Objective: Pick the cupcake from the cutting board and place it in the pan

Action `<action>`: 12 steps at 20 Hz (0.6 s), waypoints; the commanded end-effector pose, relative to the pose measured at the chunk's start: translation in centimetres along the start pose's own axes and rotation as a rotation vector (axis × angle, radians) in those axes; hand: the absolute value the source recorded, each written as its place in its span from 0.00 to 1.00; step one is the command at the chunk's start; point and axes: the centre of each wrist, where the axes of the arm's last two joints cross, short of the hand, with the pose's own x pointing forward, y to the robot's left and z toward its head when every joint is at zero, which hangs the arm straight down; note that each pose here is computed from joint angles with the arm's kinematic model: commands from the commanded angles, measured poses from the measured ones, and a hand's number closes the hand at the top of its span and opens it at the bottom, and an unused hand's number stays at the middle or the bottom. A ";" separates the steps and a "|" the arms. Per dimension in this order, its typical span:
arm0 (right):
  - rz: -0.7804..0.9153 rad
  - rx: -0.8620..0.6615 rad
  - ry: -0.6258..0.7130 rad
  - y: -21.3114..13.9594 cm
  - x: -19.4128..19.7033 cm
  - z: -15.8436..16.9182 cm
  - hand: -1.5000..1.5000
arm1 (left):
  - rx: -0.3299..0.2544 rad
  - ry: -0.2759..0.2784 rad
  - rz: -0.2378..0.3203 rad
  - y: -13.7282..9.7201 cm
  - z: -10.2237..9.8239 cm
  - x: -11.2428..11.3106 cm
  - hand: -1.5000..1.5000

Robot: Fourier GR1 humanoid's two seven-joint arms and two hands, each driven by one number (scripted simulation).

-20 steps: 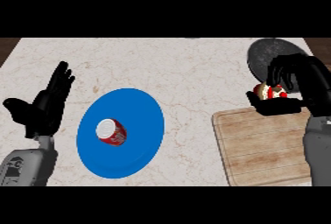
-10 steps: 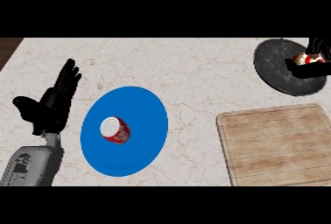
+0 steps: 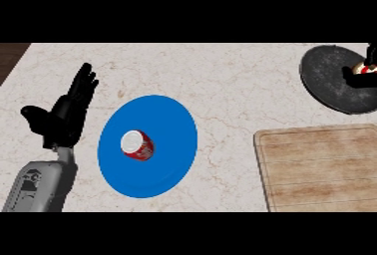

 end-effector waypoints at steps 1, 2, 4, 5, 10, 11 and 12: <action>-0.002 -0.013 0.020 0.4 -1.4 -0.1 1.00 | -0.022 -0.013 -0.001 -0.5 -0.5 0.8 0.50; 0.008 -0.016 0.029 -0.3 -2.6 0.3 1.00 | -0.035 -0.020 0.011 -0.2 -0.5 1.0 0.50; -0.180 0.020 0.059 2.1 -1.2 0.2 1.00 | -0.020 -0.027 0.004 -1.7 -0.5 0.2 0.50; -0.115 0.070 0.098 2.2 -2.4 0.9 1.00 | -0.023 -0.026 0.000 -0.7 -0.4 0.3 0.50; -0.277 0.308 0.148 3.1 -3.6 1.8 0.00 | -0.016 -0.032 0.005 0.0 -0.7 0.7 0.50; -0.313 0.314 0.151 3.2 -4.0 2.1 0.00 | -0.037 -0.036 0.007 -1.4 -0.5 1.0 0.50; -0.305 0.332 0.134 3.2 -4.1 2.2 0.00 | -0.025 -0.026 0.008 -0.8 -0.8 1.1 0.50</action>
